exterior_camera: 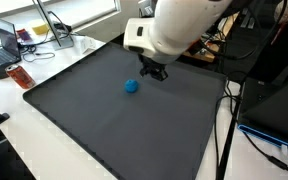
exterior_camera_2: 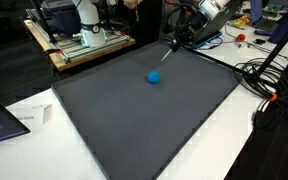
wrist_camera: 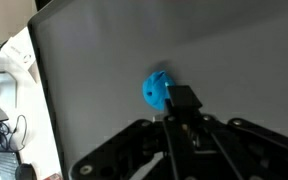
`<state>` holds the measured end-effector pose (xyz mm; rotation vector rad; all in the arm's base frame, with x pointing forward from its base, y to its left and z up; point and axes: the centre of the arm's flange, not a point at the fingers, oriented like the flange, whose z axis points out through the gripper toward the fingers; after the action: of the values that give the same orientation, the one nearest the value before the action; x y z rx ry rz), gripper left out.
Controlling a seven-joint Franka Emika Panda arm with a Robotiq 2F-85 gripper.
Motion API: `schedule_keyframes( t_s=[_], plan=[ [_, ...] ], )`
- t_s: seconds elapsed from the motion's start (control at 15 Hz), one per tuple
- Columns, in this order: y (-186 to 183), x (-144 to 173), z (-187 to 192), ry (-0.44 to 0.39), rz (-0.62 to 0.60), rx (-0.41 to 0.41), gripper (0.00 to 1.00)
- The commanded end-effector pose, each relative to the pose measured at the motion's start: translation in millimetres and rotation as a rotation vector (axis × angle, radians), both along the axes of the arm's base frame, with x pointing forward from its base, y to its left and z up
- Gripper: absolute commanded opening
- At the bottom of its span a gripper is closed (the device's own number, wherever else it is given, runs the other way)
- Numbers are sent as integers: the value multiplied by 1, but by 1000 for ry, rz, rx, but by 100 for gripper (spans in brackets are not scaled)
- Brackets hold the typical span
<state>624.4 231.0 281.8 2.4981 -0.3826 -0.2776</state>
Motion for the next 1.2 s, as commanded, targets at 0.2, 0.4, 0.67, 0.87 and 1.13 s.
schedule_keyframes(
  t_s=[0.2, 0.4, 0.67, 0.87, 1.13],
  plan=[
    [22, 15, -24, -20, 51, -108, 3],
    [22, 21, -36, -28, 62, -126, 3],
    [17, 26, -48, -24, 55, -144, 3],
    [10, 30, -55, -20, 46, -156, 3],
    [3, 31, -64, 4, 30, -168, 3]
  ],
)
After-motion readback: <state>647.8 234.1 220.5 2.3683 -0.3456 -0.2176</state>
